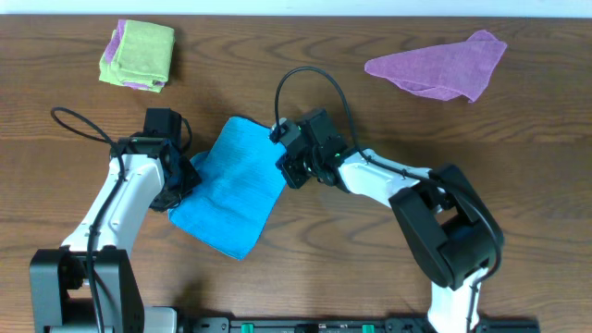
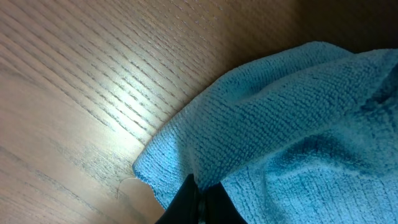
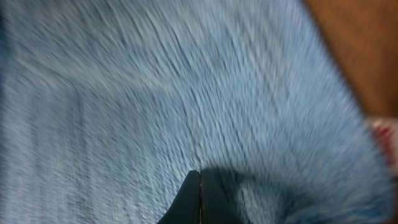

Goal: Fold the cloth

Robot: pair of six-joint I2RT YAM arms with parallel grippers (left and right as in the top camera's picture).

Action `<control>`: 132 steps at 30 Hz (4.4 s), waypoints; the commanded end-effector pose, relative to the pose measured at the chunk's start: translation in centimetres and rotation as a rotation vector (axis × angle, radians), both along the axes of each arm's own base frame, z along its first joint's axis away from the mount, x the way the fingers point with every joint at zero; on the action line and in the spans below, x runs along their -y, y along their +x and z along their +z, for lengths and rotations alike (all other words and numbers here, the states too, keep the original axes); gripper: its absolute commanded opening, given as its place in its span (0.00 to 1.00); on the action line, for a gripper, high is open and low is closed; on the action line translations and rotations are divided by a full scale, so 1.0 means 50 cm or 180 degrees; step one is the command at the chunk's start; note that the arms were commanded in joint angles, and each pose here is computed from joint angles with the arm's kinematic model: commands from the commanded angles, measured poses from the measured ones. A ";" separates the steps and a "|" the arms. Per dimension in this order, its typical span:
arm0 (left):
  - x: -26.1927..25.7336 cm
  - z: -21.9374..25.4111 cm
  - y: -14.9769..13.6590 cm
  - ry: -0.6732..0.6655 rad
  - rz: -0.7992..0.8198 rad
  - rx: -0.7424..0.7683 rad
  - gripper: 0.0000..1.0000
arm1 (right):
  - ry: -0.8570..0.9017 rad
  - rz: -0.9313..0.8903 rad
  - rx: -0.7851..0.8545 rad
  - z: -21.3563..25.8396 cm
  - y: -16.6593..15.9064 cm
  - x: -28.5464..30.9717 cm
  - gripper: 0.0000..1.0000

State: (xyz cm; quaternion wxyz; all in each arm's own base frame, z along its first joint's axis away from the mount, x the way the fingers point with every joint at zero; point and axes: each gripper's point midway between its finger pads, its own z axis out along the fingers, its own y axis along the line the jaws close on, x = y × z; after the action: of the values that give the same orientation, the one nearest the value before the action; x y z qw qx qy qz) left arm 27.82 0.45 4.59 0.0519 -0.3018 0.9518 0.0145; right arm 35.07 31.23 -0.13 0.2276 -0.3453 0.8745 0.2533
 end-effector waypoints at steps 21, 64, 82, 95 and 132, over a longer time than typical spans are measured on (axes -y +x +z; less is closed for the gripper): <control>-0.016 0.002 0.020 0.0100 0.0462 0.0187 0.06 | -0.1422 -0.1107 -0.1178 -0.023 -0.029 0.349 0.01; 0.065 -0.013 -0.058 0.0140 -0.0074 -0.0166 0.06 | -0.0327 -0.0167 -0.0533 0.115 -0.015 0.166 0.02; 0.085 -0.017 -0.047 -0.0044 -0.0025 -0.0091 0.06 | -0.0768 -0.0184 -0.0640 -0.018 -0.010 0.169 0.02; 0.083 -0.016 -0.032 -0.0027 -0.0020 0.0006 0.06 | -0.1242 -0.0148 -0.1560 -0.032 -0.149 0.230 0.02; 0.127 -0.018 -0.050 -0.0404 0.0378 -0.0120 0.06 | -0.0370 0.0447 0.0442 0.067 0.027 -0.002 0.01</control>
State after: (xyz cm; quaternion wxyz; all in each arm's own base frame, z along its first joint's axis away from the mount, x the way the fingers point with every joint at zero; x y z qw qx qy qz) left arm 25.66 -5.57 3.51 0.0181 -0.3502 0.9360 -0.0300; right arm 36.57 30.96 4.72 0.2553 -0.4221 0.8470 0.1982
